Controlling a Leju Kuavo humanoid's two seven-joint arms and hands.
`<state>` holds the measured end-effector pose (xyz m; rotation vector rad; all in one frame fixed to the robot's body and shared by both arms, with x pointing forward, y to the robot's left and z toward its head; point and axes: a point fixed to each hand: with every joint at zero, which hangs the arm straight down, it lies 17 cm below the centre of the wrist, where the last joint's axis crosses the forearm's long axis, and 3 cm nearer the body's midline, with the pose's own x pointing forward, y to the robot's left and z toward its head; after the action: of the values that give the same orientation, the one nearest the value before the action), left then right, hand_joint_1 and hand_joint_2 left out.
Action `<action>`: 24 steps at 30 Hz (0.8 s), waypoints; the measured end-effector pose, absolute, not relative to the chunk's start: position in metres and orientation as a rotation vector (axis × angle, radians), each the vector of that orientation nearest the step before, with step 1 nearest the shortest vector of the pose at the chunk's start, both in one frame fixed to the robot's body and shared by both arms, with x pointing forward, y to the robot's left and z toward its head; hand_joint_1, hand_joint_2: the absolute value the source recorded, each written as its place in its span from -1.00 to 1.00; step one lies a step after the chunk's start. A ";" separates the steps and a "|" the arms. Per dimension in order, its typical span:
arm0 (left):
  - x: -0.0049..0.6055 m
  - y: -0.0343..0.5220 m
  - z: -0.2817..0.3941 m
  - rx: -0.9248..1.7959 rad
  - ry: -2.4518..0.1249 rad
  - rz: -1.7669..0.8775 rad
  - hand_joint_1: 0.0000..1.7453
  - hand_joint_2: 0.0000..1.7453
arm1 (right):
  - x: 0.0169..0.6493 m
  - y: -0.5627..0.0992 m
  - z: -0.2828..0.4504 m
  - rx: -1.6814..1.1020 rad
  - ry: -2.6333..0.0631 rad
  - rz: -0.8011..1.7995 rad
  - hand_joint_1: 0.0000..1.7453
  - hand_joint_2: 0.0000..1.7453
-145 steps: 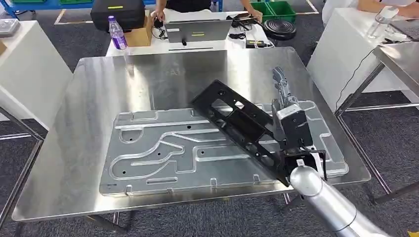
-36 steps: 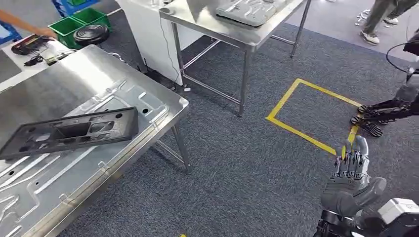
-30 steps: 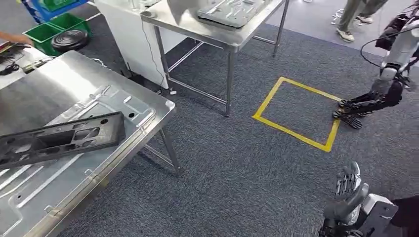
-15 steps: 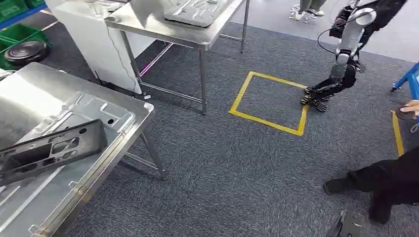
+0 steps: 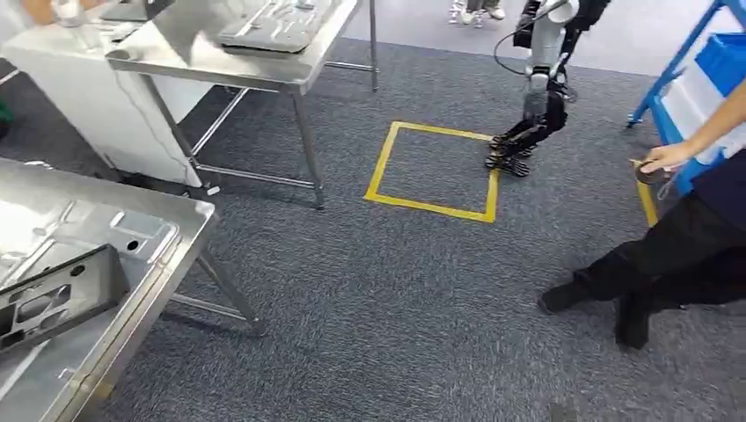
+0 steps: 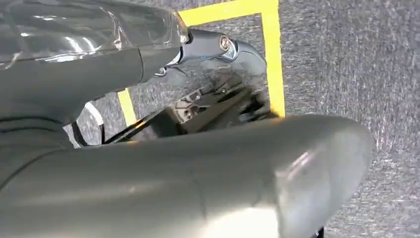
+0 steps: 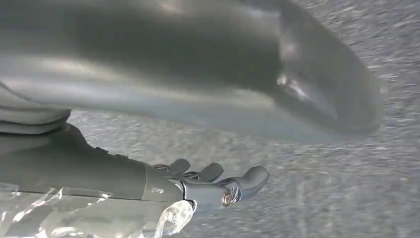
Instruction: Take the parts from the cabinet and place them on the table.
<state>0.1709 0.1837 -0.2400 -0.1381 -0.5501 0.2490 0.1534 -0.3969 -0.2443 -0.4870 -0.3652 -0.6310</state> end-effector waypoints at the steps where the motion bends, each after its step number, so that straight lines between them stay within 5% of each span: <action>1: 0.170 0.184 -0.240 -0.137 -0.549 0.249 -1.00 -1.00 | 0.153 -0.394 -0.246 -0.482 -0.356 -0.613 -1.00 -1.00; 24: 0.172 0.194 -0.241 -0.123 -0.547 0.270 -1.00 -1.00 | 0.119 -0.362 -0.263 -0.440 -0.197 -0.440 -1.00 -1.00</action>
<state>0.1724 0.1941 -0.2415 -0.1231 -0.5474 0.2699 0.1189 -0.3616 -0.2630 -0.4405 -0.1971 -0.4401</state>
